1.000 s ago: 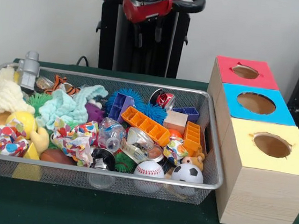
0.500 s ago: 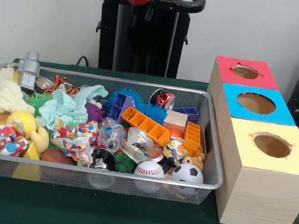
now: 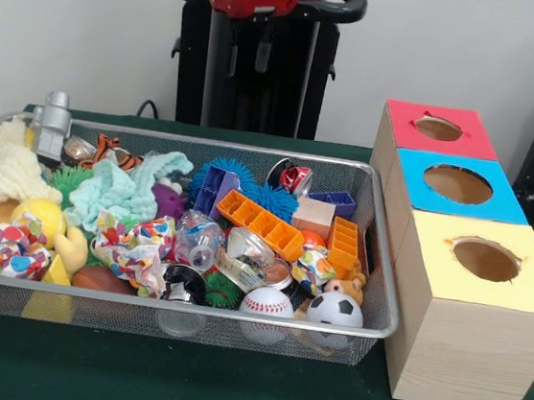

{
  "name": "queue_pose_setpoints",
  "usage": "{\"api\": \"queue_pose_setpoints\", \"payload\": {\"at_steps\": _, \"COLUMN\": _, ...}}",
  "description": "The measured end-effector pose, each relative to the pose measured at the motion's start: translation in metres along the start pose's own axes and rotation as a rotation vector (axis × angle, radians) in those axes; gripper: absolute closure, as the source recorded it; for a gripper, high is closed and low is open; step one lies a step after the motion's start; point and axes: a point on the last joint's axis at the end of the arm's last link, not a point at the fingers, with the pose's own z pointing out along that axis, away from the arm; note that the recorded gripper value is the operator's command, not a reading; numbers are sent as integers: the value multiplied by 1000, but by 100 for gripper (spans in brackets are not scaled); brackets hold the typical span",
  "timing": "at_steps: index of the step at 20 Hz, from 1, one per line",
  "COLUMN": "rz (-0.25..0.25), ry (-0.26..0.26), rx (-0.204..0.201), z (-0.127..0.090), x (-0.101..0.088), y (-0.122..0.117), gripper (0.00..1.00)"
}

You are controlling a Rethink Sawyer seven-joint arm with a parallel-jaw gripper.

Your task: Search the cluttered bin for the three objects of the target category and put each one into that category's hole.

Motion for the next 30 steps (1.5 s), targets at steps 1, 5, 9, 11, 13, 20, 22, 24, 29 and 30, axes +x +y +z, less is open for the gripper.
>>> {"api": "queue_pose_setpoints", "payload": {"at_steps": 1, "rz": 12, "ry": -41, "rx": 16, "z": 1, "x": -2, "y": -4, "gripper": 0}}
{"api": "queue_pose_setpoints", "payload": {"at_steps": 5, "rz": 99, "ry": -141, "rx": 16, "z": 10, "x": -3, "y": -12, "gripper": 0}}
{"api": "queue_pose_setpoints", "payload": {"at_steps": 9, "rz": 190, "ry": -132, "rx": -59, "z": 18, "x": 2, "y": -5, "gripper": 0}}
{"api": "queue_pose_setpoints", "payload": {"at_steps": 11, "rz": 216, "ry": -88, "rx": -126, "z": 22, "x": 7, "y": 9, "gripper": 0}}
{"api": "queue_pose_setpoints", "payload": {"at_steps": 13, "rz": 210, "ry": -65, "rx": -143, "z": 23, "x": 9, "y": 13, "gripper": 0}}
{"api": "queue_pose_setpoints", "payload": {"at_steps": 20, "rz": 181, "ry": -12, "rx": -138, "z": 18, "x": 18, "y": 17, "gripper": 0}}
{"api": "queue_pose_setpoints", "payload": {"at_steps": 22, "rz": 182, "ry": -3, "rx": -131, "z": 16, "x": 19, "y": 16, "gripper": 0}}
{"api": "queue_pose_setpoints", "payload": {"at_steps": 24, "rz": 188, "ry": 11, "rx": -118, "z": 12, "x": 22, "y": 14, "gripper": 0}}
{"api": "queue_pose_setpoints", "payload": {"at_steps": 29, "rz": 205, "ry": 42, "rx": -97, "z": 10, "x": 29, "y": 15, "gripper": 0}}
{"api": "queue_pose_setpoints", "payload": {"at_steps": 30, "rz": 211, "ry": 50, "rx": -93, "z": 10, "x": 31, "y": 16, "gripper": 0}}
